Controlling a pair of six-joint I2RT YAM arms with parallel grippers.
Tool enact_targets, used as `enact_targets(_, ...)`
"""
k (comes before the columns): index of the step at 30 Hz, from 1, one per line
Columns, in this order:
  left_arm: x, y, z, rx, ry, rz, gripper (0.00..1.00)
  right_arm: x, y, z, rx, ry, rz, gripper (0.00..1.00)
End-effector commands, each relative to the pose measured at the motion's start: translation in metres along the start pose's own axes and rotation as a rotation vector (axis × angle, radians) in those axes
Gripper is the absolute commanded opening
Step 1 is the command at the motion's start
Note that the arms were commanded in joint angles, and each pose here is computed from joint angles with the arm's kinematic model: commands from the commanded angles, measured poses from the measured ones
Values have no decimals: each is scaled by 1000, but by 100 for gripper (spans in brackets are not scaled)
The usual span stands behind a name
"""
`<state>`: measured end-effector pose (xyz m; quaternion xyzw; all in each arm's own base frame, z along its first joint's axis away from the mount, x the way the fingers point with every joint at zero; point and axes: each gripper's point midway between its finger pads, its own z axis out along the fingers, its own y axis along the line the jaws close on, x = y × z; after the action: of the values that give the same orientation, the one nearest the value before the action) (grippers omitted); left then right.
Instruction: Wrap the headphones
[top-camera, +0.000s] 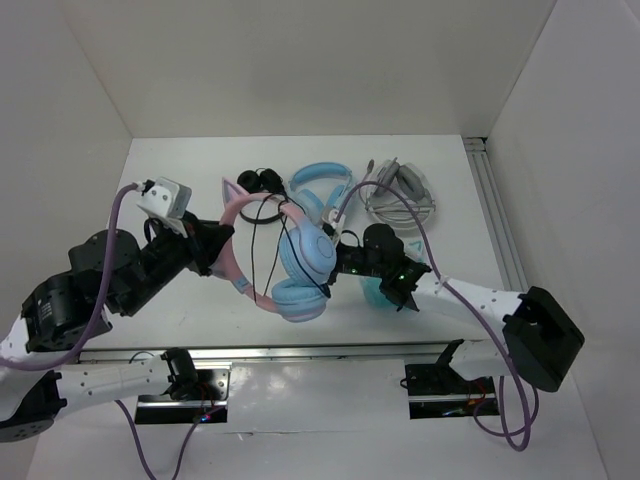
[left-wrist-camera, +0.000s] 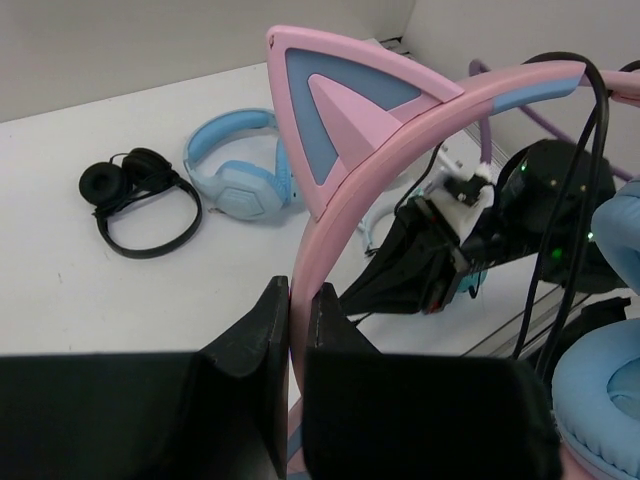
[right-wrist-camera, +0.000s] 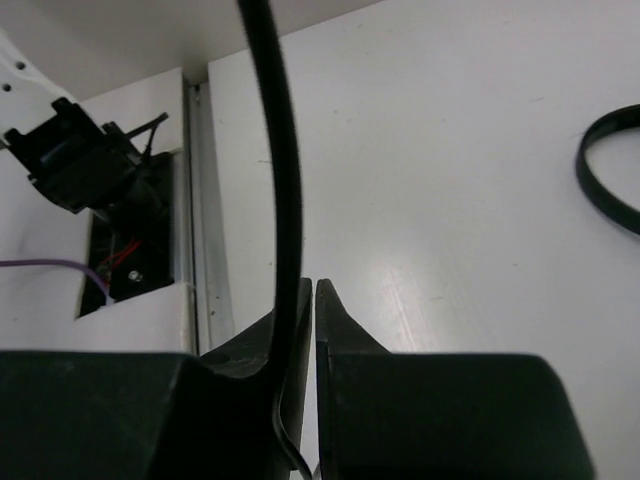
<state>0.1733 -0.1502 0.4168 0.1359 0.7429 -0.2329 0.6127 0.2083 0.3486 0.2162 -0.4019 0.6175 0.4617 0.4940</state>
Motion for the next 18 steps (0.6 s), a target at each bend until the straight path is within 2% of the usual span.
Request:
enact_targets(1, -46, -15, 7, 25, -158, -163, 0, -35, 32, 8, -147, -173, -11, 12)
enact_targets(3, -47, -16, 11, 14, -154, -160, 0, -36, 36, 11, -163, -181, -18, 12)
enact_targets(8, -55, 0, 14, -104, -162, -201, 0, -22, 40, 15, -160, -158, 8, 25)
enact_targets(15, -69, 7, 6, -141, -177, -234, 0, -5, 26, 16, -87, -125, 17, 37)
enact_targets(18, -75, 8, 4, -148, -187, -249, 0, 8, 14, 15, -43, -96, 26, 40)
